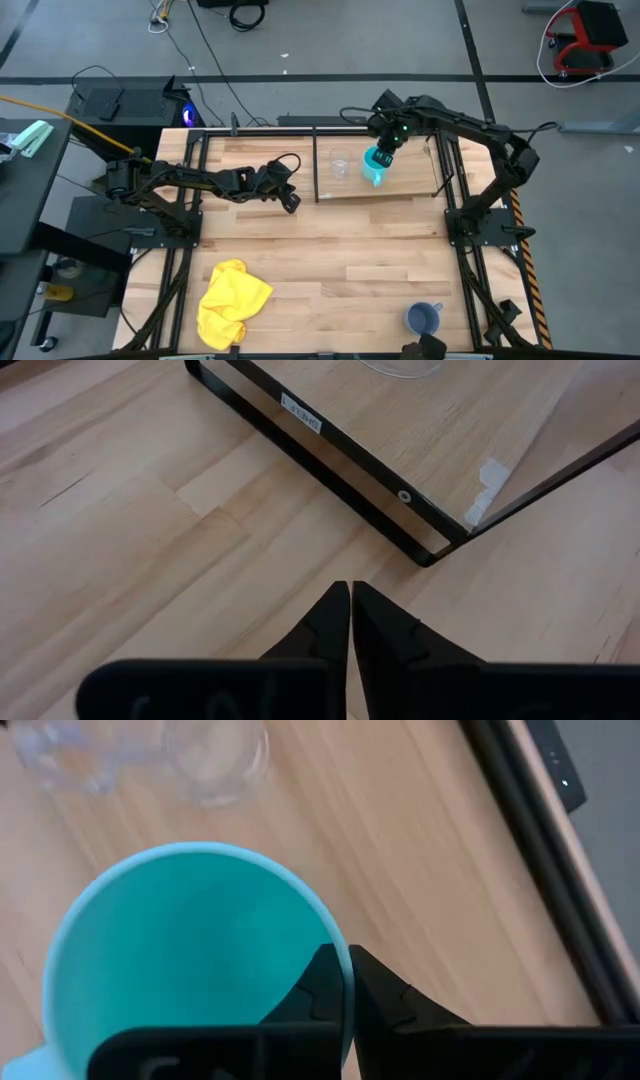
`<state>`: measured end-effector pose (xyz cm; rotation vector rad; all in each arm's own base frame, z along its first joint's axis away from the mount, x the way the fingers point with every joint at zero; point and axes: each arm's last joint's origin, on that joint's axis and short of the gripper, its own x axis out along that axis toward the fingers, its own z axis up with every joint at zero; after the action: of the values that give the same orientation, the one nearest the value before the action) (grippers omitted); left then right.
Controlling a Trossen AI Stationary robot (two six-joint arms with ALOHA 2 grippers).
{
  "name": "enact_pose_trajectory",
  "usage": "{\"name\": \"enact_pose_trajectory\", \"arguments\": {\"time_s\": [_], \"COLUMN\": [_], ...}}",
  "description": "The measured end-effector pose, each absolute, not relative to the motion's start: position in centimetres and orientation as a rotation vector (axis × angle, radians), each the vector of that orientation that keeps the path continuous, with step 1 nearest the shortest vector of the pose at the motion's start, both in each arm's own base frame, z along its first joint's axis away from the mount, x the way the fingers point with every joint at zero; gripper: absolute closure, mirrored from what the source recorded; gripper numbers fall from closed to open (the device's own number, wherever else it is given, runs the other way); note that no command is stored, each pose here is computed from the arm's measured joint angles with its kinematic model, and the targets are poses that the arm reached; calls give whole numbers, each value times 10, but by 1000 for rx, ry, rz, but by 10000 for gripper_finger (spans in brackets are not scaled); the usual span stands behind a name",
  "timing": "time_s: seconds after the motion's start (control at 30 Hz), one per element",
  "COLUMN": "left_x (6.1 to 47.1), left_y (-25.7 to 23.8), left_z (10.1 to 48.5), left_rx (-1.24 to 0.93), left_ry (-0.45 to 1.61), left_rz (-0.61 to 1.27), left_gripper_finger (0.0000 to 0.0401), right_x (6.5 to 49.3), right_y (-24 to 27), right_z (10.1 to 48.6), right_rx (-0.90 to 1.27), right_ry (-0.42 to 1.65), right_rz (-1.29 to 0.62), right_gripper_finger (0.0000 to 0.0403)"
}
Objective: Stack small to large cups/mugs on shelf
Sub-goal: Put the light blue mug on the shelf
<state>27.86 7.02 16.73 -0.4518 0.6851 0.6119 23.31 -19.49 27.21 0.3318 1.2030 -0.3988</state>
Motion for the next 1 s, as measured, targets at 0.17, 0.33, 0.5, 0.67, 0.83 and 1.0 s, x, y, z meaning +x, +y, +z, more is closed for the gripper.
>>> {"name": "enact_pose_trajectory", "arguments": {"time_s": [0.17,0.33,0.5,0.67,0.83,1.0], "left_x": [279,279,278,278,278,278], "left_y": [70,71,71,71,71,71], "left_z": [167,167,167,167,167,167], "left_rx": [-452,-452,-451,-452,-452,-452], "left_ry": [686,685,683,683,683,683], "left_rz": [612,613,618,618,618,618], "left_gripper_finger": [383,388,379,379,388,384], "right_x": [214,202,204,209,211,211], "right_y": [-195,-195,-195,-194,-195,-195], "right_z": [261,264,262,257,256,256], "right_rx": [300,302,306,310,305,306], "right_ry": [1146,1128,1139,1154,1143,1143], "right_rz": [-429,-457,-446,-425,-430,-430], "right_gripper_finger": [397,397,396,397,397,396]}}
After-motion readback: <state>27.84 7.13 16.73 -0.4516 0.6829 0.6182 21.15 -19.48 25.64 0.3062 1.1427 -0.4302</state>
